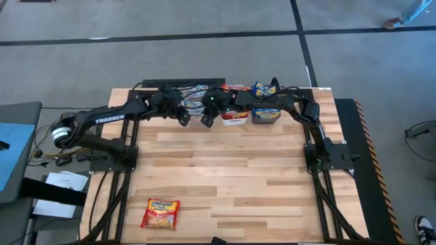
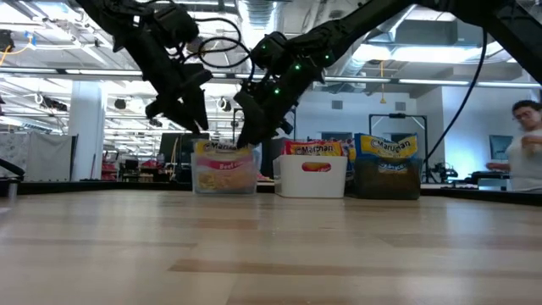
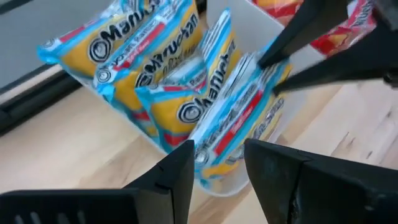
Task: Sort Maruchan noodles
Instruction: Put the light blue noodle pack into the transparent bin, then put the red noodle pack into the white bin
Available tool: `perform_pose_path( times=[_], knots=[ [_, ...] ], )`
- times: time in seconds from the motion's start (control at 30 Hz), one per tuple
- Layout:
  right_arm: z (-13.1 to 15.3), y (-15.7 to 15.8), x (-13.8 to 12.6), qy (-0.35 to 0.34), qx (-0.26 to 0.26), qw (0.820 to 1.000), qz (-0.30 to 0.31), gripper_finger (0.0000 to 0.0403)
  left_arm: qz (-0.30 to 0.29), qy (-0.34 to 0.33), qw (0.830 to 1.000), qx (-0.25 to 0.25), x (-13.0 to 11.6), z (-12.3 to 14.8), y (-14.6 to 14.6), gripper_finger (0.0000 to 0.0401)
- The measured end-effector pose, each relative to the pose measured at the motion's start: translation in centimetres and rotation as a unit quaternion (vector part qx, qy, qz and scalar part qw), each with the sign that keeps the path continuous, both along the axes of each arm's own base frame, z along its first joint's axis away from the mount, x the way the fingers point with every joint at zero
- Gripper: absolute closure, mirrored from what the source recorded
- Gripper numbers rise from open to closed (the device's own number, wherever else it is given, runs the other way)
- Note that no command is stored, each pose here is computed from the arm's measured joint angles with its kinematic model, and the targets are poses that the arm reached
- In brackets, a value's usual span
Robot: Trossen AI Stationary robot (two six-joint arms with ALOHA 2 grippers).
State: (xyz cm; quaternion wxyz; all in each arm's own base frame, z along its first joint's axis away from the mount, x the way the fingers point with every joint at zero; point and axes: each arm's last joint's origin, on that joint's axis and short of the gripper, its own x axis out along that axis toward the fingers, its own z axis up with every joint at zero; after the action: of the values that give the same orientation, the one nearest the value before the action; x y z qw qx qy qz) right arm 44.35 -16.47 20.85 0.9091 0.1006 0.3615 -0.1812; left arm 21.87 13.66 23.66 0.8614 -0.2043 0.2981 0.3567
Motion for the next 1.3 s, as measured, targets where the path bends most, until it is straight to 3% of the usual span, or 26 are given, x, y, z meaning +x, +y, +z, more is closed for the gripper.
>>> perform_pose_path(
  times=[0.37,0.6,0.73,1.0,1.17,1.3],
  knots=[
    [1.6,0.4,-0.2,-0.019,-0.006,1.0,0.004,0.0266,-0.027,0.032,0.999,-0.028,-1.9,0.9,-1.5,0.0273],
    [2.8,1.2,-0.7,0.029,0.065,0.997,0.028,0.0266,-0.054,0.045,0.996,-0.053,-2.7,1.5,-3.9,0.0273],
    [3.7,2.2,-0.5,0.042,0.069,0.996,0.043,0.0266,-0.088,0.032,0.994,-0.048,-2.8,2.3,-5.6,0.0273],
    [5.0,6.5,-0.1,0.091,0.087,0.989,0.084,0.0266,-0.145,0.019,0.987,-0.067,-2.8,2.9,-9.1,0.0273],
    [5.3,10.6,-0.2,0.121,0.096,0.981,0.118,0.0266,-0.239,0.045,0.963,-0.112,-2.9,2.5,-11.3,0.0273],
    [5.5,13.6,-0.3,0.134,0.108,0.976,0.132,0.0266,-0.259,0.059,0.955,-0.134,-3.1,2.3,-12.5,0.0273]
  ],
)
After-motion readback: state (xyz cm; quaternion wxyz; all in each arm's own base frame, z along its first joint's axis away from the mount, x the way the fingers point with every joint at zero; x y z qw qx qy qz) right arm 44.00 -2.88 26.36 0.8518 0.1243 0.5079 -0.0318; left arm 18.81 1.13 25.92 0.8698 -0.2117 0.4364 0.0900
